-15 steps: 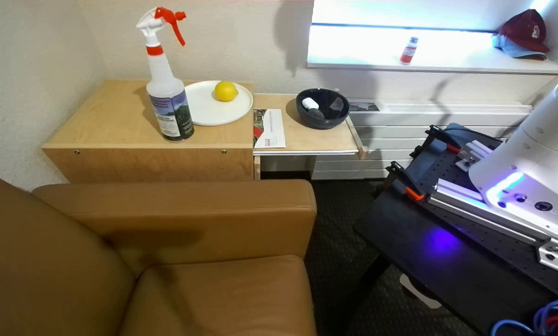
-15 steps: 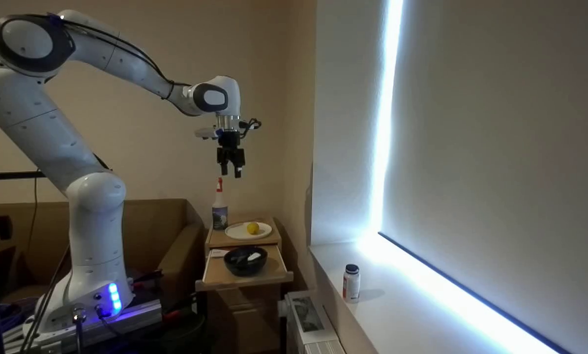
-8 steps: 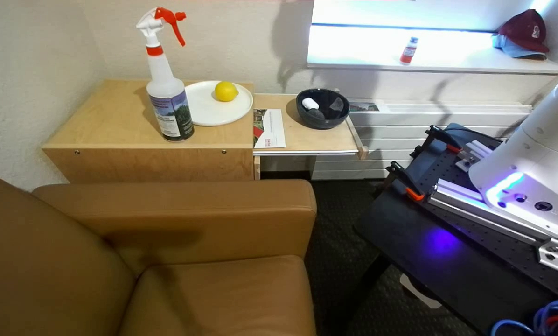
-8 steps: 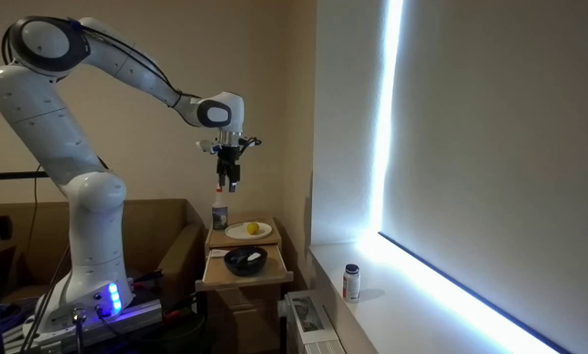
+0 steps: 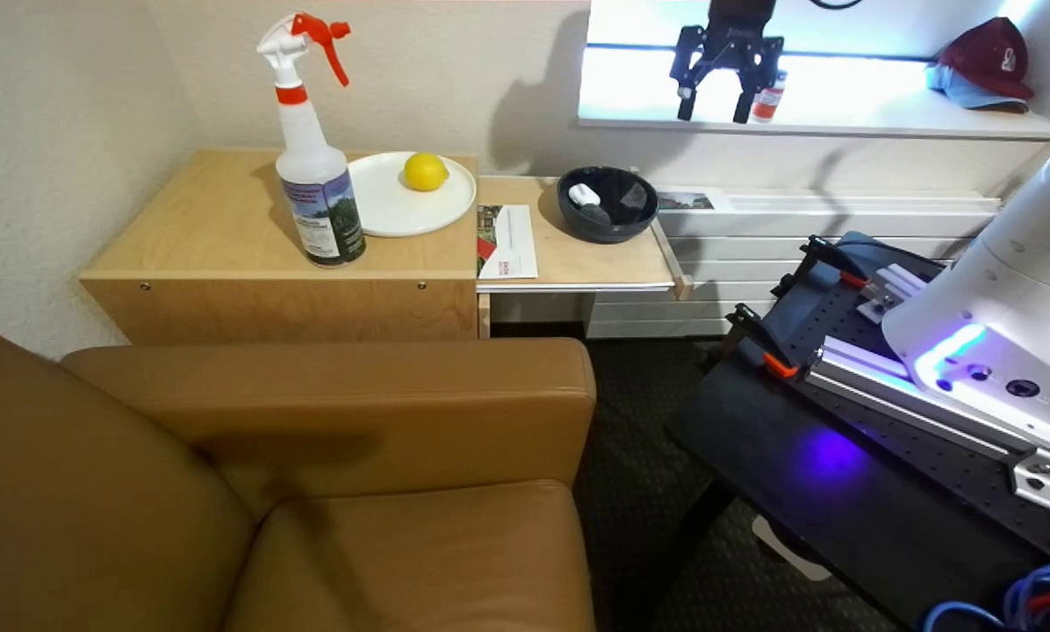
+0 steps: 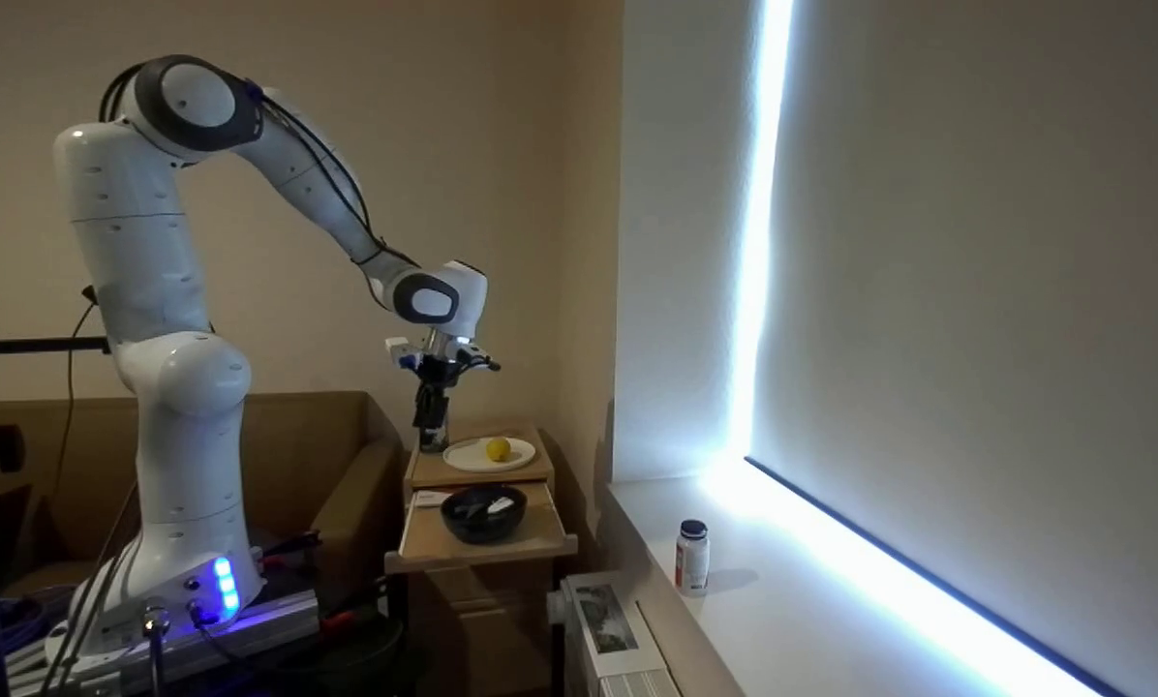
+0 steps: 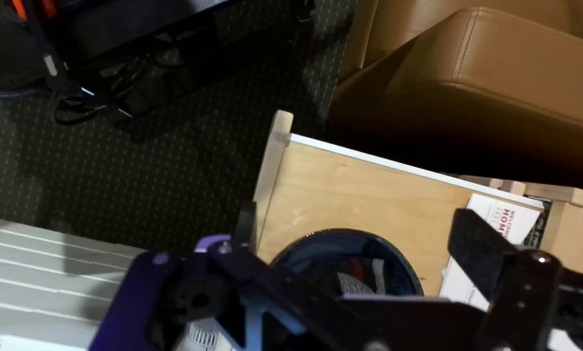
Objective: Move the black bowl to the right on the shelf and close the flat drawer
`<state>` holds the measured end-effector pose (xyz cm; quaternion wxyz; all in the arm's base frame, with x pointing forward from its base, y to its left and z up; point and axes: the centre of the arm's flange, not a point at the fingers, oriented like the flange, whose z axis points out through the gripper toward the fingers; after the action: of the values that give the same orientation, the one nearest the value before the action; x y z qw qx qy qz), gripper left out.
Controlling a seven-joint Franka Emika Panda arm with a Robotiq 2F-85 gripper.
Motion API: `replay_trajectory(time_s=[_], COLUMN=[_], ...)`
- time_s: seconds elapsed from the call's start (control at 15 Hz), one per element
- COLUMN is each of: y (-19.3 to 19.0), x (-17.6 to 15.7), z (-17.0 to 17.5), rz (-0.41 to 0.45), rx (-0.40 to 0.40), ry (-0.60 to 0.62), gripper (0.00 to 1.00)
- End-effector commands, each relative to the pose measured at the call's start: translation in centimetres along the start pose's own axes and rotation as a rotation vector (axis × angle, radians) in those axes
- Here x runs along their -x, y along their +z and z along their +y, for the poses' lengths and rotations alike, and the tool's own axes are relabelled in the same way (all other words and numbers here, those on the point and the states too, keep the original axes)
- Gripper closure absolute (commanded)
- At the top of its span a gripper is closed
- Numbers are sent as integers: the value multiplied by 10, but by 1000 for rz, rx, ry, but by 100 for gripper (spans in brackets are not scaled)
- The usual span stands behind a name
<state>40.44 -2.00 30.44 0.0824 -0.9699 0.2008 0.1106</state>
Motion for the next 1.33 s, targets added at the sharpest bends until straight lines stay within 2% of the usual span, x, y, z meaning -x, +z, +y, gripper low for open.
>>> replay_trajectory(time_s=[0.0, 0.2, 0.47, 0.87, 0.93, 1.27], y=[1, 3, 61, 123, 106, 118], x=[-1, -9, -40, -67, -53, -59], z=[0, -3, -1, 4, 12, 10], rz=[-2, -5, -13, 79, 64, 68], rx=[1, 15, 6, 1, 11, 37], ry=[0, 29, 269, 573, 500, 526], gripper=[0, 0, 0, 0, 0, 0])
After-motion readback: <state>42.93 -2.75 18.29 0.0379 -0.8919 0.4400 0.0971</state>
